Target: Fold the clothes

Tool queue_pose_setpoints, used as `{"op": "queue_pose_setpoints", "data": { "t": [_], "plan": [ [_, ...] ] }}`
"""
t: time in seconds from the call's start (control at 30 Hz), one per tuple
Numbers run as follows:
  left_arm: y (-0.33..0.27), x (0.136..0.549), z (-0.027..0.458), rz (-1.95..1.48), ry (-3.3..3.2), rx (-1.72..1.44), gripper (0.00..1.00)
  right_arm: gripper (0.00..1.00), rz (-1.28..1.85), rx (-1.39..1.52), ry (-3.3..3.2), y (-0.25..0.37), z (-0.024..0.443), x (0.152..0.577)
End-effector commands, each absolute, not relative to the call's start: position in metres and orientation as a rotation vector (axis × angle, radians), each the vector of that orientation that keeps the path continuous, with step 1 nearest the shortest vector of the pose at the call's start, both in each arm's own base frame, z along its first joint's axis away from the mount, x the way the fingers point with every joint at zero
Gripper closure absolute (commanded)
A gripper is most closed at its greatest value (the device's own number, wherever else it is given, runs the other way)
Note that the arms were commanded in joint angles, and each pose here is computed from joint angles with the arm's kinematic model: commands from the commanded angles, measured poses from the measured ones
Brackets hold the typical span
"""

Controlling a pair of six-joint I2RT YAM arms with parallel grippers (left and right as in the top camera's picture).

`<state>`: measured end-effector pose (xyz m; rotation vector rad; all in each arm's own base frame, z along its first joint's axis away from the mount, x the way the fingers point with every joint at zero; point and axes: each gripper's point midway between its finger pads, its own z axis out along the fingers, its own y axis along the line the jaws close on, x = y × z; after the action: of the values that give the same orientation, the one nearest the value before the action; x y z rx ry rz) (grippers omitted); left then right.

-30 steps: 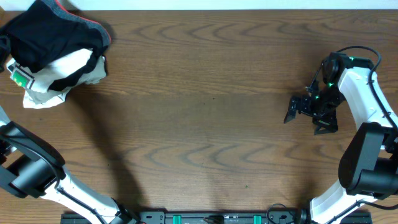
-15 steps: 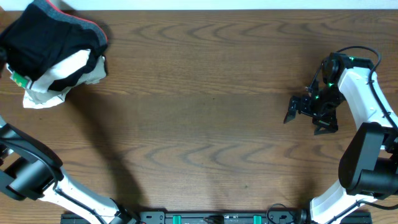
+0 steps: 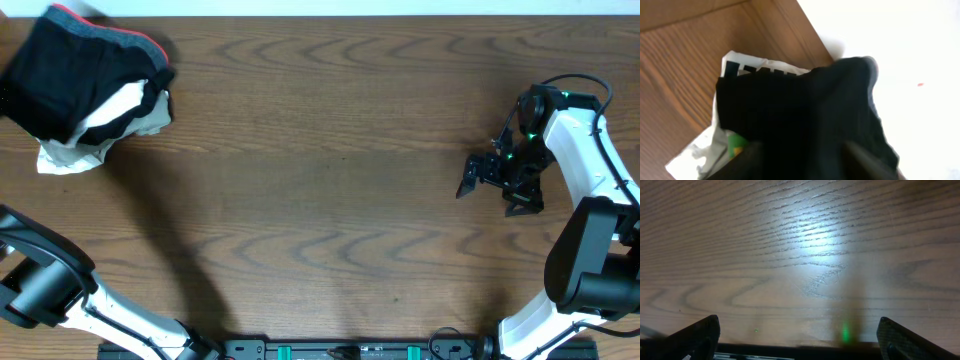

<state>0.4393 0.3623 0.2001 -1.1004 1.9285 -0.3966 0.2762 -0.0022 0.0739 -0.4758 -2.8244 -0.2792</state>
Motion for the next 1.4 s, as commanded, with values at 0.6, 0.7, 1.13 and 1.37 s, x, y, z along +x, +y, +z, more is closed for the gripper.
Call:
{"op": "queue_pose_setpoints", "data": {
  "t": [0.6, 0.7, 1.13, 1.37],
  "plan": [
    [0.334, 0.490, 0.224, -0.326, 1.906, -0.933, 0.51, 0.02, -0.260, -0.450, -2.835, 0.004, 0.072, 0.278],
    [0.344, 0.498, 0.217, -0.093, 1.895, -1.007, 0.51, 0.02, -0.258, -0.434, -2.836, 0.007, 0.072, 0.278],
    [0.330, 0.550, 0.169, 0.228, 1.888, -0.943, 0.42, 0.02, -0.256, -0.408, -2.855, 0.011, 0.071, 0.281],
    [0.331, 0.546, 0.079, 0.244, 2.058, -0.983, 0.41, 0.02, -0.259, -0.410, -2.869, 0.011, 0.071, 0.285]
  ]
}}
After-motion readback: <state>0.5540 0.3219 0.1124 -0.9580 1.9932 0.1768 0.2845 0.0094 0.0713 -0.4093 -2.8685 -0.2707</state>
